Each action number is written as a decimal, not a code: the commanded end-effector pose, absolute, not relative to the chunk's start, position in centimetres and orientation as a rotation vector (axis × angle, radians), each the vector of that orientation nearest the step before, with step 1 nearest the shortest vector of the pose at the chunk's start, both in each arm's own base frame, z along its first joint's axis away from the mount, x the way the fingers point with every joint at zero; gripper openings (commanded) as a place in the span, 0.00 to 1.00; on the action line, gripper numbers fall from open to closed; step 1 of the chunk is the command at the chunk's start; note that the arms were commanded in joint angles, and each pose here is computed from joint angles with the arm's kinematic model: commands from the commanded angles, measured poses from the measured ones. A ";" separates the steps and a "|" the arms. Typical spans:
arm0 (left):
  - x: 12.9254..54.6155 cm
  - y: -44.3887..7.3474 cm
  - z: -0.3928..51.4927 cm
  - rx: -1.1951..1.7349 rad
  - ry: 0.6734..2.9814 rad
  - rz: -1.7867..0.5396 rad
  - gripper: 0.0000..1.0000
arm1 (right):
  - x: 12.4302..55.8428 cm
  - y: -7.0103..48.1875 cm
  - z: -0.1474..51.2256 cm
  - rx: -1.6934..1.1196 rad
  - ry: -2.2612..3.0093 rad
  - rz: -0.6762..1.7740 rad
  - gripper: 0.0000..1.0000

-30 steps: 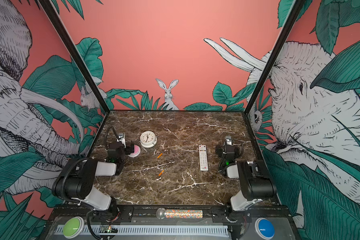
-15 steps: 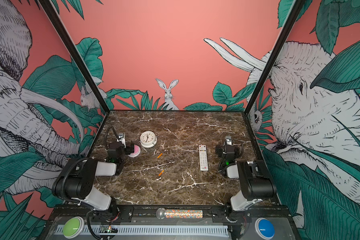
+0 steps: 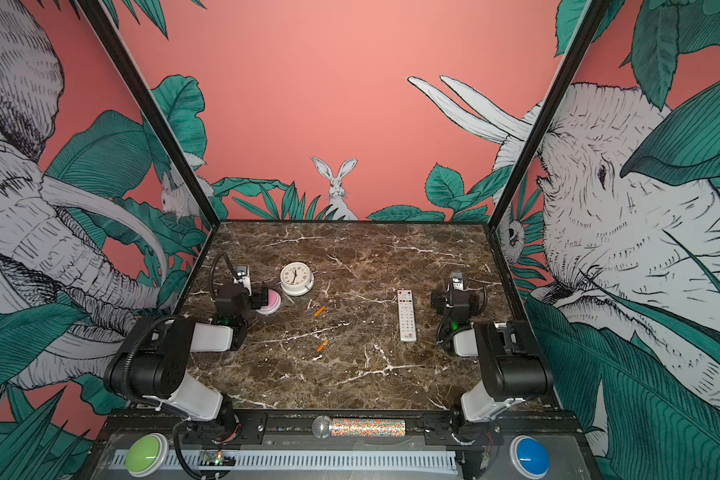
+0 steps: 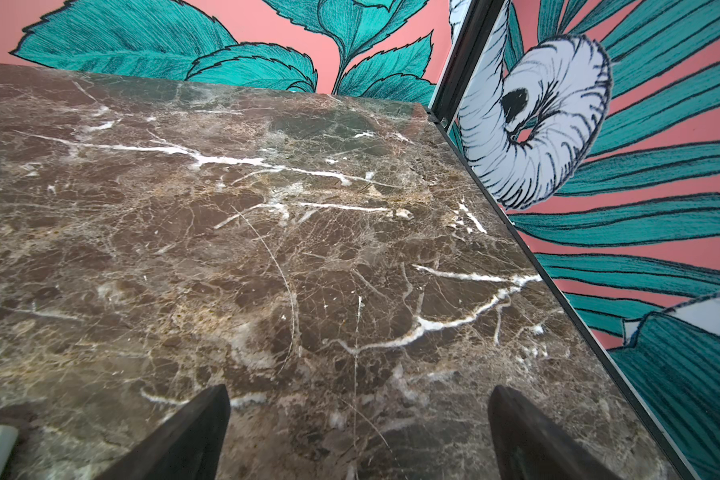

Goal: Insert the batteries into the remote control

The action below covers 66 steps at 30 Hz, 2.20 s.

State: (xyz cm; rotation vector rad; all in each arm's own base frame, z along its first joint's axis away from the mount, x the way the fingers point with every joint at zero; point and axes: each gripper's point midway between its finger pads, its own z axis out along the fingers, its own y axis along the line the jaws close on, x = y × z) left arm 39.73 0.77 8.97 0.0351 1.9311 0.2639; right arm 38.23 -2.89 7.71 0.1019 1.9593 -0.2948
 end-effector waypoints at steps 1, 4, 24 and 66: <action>39.7 1.0 9.7 0.019 1.905 0.257 1.00 | 39.1 -3.0 9.7 0.114 1.893 -0.288 0.99; 39.7 0.9 9.8 0.020 1.905 0.257 1.00 | 39.1 -3.0 9.7 0.114 1.894 -0.288 0.99; 39.6 1.1 11.3 0.017 1.937 0.271 1.00 | 38.8 -2.4 11.3 0.073 1.880 -0.266 0.99; 27.6 -17.8 15.6 0.265 2.282 -0.523 0.99 | 29.8 11.1 9.3 -0.234 2.542 0.100 0.99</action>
